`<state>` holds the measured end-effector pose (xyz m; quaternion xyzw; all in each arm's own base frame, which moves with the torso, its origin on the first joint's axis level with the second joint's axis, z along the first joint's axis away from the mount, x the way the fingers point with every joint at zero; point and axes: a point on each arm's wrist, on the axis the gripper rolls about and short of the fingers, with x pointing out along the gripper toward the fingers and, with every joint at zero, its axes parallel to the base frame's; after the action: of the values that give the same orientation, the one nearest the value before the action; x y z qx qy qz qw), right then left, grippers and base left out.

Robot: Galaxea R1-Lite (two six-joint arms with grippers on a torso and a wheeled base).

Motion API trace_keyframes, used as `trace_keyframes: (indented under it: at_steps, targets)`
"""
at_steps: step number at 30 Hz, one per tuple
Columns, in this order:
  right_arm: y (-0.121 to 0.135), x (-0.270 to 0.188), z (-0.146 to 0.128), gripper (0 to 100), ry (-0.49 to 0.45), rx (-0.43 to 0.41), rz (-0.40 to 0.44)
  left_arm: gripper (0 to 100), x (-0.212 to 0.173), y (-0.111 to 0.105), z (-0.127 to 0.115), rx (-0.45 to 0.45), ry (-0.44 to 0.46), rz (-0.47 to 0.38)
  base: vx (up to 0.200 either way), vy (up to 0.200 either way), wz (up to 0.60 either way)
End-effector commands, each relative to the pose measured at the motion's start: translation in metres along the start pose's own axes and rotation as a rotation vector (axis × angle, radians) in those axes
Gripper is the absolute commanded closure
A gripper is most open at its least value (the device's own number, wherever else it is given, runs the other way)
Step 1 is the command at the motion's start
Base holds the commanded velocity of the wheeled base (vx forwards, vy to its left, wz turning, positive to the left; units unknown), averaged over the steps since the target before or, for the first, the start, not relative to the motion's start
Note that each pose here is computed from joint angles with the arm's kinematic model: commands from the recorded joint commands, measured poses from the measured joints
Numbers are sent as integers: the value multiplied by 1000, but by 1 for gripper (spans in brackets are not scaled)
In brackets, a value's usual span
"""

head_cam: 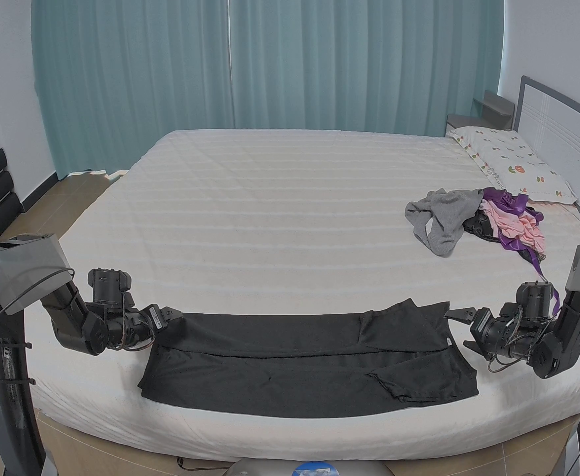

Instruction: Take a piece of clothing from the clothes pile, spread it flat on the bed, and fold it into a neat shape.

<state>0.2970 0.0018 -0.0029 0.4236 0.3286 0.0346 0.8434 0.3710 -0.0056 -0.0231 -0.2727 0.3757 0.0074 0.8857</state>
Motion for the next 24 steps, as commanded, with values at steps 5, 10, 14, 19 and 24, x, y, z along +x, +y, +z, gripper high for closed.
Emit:
trace_keyframes:
  at_steps: [5,10,14,19,24]
  targets:
    - [-1,0,-1,0,3,1,-3,0,-1,3,-15,36,48,16,0,0,0]
    - [-1,0,-1,0,4,2,-4,0,-5,6,-24,94,75,23,0,0,0]
    - [-1,-1,-2,0,6,3,-6,0,-7,8,-30,127,78,17,0,0,0]
    - [-1,-1,-2,0,5,2,-5,0,-9,4,-26,152,20,-13,0,0,0]
    - [-1,-1,-1,0,4,2,-4,0,-16,0,-23,154,2,-22,0,0,0]
